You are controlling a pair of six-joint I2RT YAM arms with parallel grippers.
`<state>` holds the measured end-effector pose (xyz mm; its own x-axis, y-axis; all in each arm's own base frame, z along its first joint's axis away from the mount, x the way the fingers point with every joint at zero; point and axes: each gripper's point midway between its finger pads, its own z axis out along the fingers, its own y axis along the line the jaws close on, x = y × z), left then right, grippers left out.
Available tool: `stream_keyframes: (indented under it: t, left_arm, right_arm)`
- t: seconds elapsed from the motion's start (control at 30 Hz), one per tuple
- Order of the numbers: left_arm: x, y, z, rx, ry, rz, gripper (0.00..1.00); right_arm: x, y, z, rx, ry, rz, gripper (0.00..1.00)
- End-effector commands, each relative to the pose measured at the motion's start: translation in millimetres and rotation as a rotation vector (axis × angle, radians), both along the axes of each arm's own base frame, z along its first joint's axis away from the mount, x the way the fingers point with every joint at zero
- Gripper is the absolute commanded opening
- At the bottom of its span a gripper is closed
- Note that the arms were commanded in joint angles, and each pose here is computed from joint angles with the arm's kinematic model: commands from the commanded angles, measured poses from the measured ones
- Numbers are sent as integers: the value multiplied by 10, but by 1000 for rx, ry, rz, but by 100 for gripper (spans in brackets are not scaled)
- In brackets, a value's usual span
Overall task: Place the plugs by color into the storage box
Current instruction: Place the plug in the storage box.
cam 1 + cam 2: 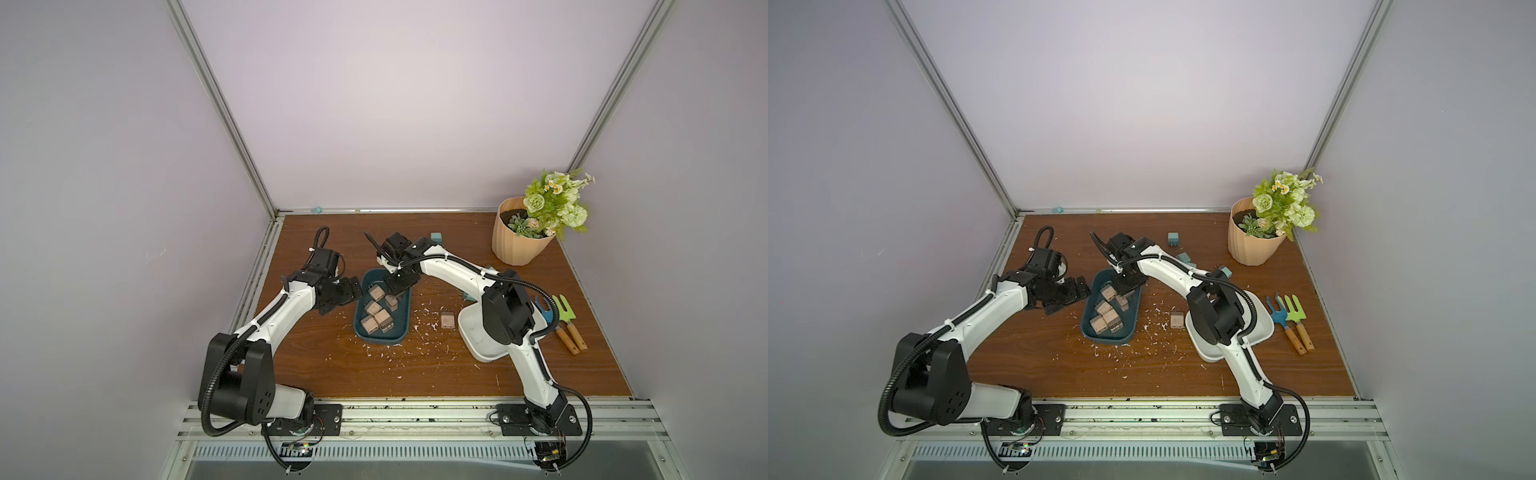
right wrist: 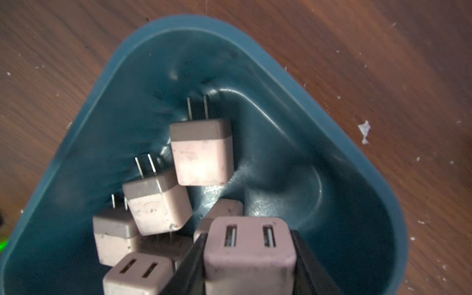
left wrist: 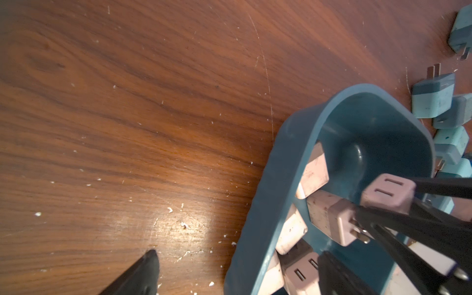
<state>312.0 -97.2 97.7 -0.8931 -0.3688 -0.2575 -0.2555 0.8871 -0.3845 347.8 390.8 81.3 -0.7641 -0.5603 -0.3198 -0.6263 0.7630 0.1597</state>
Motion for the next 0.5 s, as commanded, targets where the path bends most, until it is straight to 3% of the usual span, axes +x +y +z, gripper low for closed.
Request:
stream_keyframes:
  t: [0.0, 0.27, 0.47]
  left_arm:
    - [2, 36, 28, 2, -7, 29, 98]
    - [38, 23, 6, -1, -9, 26, 98]
    - [108, 7, 26, 1, -16, 15, 99]
  right_arm:
    - [37, 77, -93, 0, -7, -1, 46]
    - [25, 72, -32, -10, -15, -2, 59]
    - [17, 12, 387, 19, -62, -20, 68]
